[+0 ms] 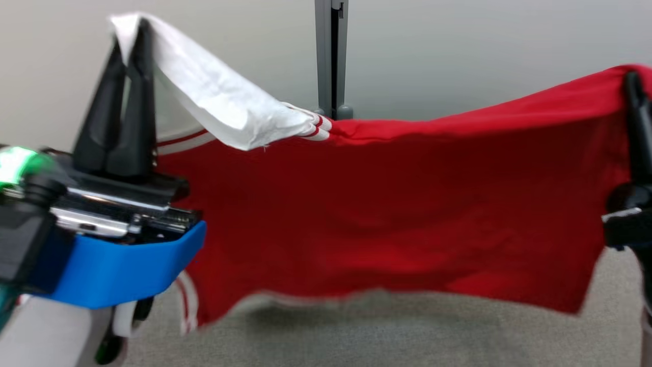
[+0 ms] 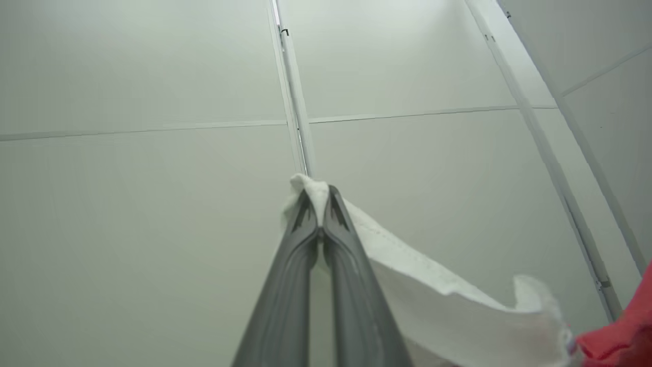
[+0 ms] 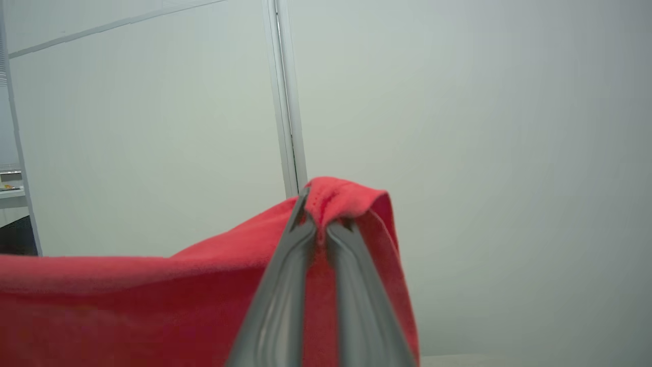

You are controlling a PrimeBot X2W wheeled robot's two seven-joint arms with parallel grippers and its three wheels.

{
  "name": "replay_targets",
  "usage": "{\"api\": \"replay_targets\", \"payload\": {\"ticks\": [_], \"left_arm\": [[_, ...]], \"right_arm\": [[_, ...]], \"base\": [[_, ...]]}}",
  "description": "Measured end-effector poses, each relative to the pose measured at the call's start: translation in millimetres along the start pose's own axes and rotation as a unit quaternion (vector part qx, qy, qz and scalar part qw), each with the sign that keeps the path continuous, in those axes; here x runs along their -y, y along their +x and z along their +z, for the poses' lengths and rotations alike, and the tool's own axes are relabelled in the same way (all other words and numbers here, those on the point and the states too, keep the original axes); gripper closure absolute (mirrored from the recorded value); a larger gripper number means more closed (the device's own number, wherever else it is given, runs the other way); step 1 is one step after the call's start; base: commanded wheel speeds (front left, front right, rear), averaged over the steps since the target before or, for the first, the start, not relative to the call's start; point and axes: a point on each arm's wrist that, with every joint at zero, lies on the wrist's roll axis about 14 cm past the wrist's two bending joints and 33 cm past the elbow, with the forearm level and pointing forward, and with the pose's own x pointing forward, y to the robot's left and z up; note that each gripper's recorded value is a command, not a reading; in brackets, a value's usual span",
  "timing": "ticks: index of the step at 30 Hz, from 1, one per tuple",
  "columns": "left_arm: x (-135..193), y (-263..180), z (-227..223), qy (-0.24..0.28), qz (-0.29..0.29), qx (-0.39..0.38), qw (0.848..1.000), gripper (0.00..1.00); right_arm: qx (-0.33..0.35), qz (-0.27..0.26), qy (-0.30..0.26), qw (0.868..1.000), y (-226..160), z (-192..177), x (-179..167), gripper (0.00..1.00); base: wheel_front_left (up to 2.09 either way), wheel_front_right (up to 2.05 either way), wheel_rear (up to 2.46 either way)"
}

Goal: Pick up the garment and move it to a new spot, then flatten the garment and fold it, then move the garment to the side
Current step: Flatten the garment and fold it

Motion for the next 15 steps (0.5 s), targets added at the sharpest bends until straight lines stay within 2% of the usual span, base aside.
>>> {"api": "replay_targets", "payload": {"ticks": [4, 7, 11, 15], "left_arm": [[1.9, 14.1, 30.5, 0.039, -0.027, 0.036, 0.998, 1.00], [2.2, 23.6, 28.7, 0.053, -0.043, 0.030, 0.997, 1.00], [5.4, 38.5, 2.0, 0.047, -0.067, 0.004, 0.997, 1.00], [1.4, 58.0, -46.4, 0.027, -0.077, -0.028, 0.996, 1.00]], "right_arm": [[0.020, 0.009, -0.018, 1.000, -8.9, 28.3, -9.1, 1.00], [0.015, 0.013, -0.026, 0.999, -9.4, 31.9, -12.8, 1.00], [-0.013, 0.003, -0.030, 0.999, -0.3, 14.3, -5.7, 1.00], [-0.063, -0.012, -0.027, 0.998, 26.2, -28.6, 9.9, 1.00]], "base": [[0.00, 0.00, 0.00], [0.00, 0.00, 0.00], [0.00, 0.00, 0.00], [0.00, 0.00, 0.00]]}}
